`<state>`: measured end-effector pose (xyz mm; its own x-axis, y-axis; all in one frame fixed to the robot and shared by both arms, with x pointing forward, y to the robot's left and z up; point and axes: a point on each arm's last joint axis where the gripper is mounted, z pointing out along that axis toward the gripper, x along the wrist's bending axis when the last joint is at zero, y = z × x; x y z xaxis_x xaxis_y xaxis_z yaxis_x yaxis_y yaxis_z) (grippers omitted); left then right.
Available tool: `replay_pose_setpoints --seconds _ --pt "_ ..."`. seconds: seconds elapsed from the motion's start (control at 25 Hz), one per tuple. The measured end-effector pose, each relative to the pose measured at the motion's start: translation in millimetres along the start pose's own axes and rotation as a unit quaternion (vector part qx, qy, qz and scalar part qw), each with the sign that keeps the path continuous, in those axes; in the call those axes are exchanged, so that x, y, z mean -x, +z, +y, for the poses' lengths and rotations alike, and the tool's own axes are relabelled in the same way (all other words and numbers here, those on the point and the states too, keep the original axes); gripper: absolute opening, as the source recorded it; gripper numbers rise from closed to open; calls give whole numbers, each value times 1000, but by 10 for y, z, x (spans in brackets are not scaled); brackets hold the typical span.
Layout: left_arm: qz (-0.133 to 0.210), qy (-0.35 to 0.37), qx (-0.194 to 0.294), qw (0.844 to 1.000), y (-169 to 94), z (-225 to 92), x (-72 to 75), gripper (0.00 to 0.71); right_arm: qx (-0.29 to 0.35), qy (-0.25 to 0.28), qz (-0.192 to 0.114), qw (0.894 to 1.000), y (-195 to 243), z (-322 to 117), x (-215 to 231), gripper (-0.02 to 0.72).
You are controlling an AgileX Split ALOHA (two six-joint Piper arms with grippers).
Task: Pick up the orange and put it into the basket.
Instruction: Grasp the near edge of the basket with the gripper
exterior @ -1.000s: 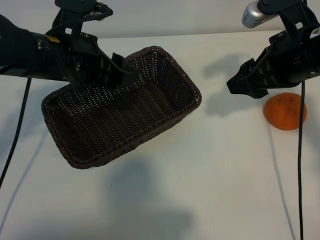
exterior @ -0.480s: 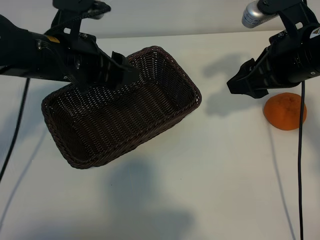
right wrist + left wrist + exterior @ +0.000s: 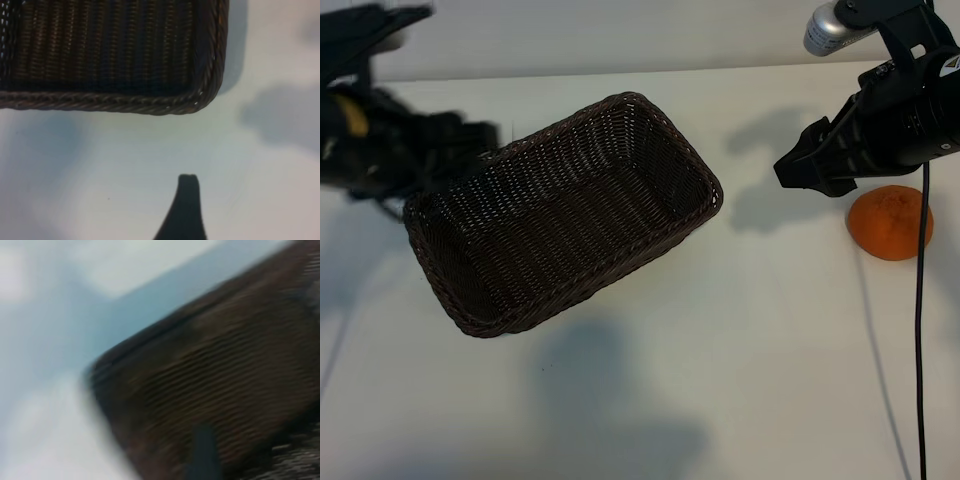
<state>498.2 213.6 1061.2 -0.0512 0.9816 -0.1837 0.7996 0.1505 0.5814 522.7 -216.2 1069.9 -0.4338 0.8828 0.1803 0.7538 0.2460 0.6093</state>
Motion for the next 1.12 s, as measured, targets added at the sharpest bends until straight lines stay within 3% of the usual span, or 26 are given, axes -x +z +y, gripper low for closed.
replay_pose_setpoints --seconds 0.12,0.2,0.8,1.12 --pt "70 -35 -18 997 23 -100 -151 591 0 0 0 1000 0 0 0 616" --pt "87 -57 -20 994 51 -142 -193 591 0 0 0 1000 0 0 0 612" --pt "66 -145 -43 986 464 -663 -320 590 -2 0 1 1000 0 -4 -2 602" --pt "54 -161 -59 984 815 -736 -327 590 -4 0 2 1000 0 -8 -4 601"
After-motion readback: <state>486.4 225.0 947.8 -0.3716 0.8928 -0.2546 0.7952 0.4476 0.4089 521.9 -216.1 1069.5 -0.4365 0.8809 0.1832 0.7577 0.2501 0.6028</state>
